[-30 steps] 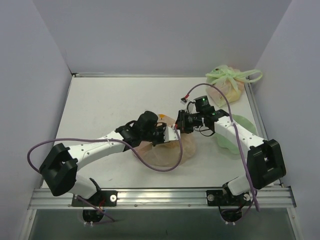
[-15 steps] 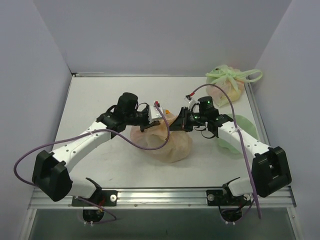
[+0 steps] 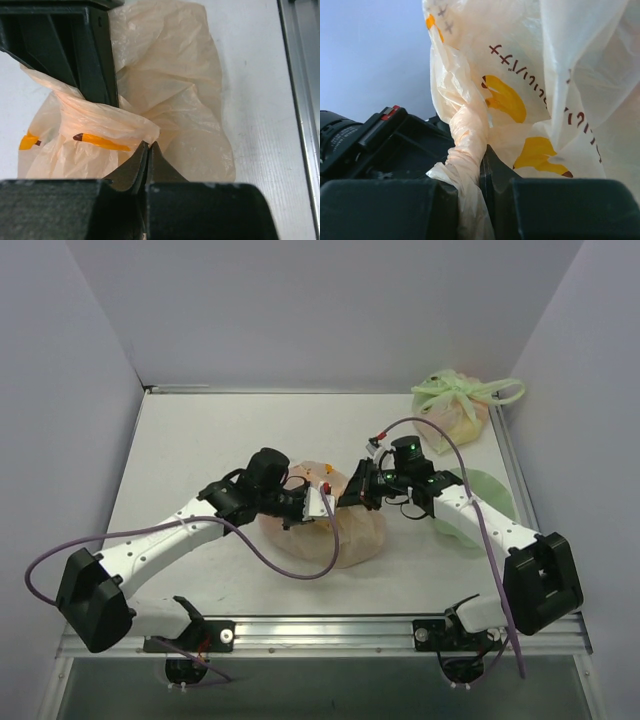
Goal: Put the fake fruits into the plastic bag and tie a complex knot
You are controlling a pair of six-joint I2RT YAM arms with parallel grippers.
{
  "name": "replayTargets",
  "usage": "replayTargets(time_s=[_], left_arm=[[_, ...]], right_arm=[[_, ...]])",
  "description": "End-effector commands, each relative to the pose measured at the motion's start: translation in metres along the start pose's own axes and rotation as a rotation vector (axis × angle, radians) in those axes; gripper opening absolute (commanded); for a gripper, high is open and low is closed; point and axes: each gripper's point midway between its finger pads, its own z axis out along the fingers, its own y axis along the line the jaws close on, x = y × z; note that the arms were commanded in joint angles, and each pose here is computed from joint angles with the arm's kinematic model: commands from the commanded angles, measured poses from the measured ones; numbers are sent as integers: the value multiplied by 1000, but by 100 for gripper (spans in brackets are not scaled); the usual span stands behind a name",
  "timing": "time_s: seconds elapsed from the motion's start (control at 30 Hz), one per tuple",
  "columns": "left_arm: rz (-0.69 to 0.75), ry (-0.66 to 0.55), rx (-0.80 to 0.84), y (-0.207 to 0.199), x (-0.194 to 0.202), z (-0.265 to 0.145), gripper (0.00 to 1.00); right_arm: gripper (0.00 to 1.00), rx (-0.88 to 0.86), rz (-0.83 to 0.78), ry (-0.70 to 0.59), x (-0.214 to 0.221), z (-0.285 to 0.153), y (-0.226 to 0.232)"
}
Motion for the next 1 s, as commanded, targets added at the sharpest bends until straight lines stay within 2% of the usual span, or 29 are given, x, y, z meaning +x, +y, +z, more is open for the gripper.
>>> replayTargets(time_s=[0.0,0.23,0.27,0.37,0.43,0.5,0.57,0.6,0.67,0.7,0.73,0.77,0.8,0.93,0.97], left_arm=[[-116,226,185,-56,68,7,0],[-93,399,-135,9,114,32,0],[-130,363,-237,30,110,36,0],[-216,248,-351,65,93,30,0],[-274,115,-330,73,63,29,0],[-306,46,-328,83,45,22,0],[-334,-14,-283,77,30,20,0],[-343,-35,-274,76,25,17,0],[-340,-81,-219,64,11,13,0],[-345,-96,-202,60,7,12,0],[-349,-111,-185,55,1,8,0],[-354,-119,-173,51,-2,7,0],[-364,-129,-162,48,-6,6,0],[-395,-143,-139,45,-14,-4,0],[-397,-147,-135,45,-17,-5,0]], right_arm=[[0,-53,46,-181,-45,-9,16],[0,-177,139,-170,-44,-7,28],[0,-183,151,-153,-41,-5,29],[0,-181,137,-124,-32,-4,28],[0,-161,97,-107,-27,-4,24],[2,-136,78,-92,-25,-4,18],[8,-113,-11,-96,-27,-6,15],[20,-74,-17,-94,-26,-8,8],[30,-30,-134,-102,-29,-13,2],[38,-1,-158,-115,-32,-17,1],[58,19,-200,-128,-33,-21,1],[66,40,-307,-135,-36,-23,0],[74,77,-332,-131,-36,-26,-2],[79,162,-648,-143,-43,-40,2],[79,200,-788,-147,-48,-45,-1]])
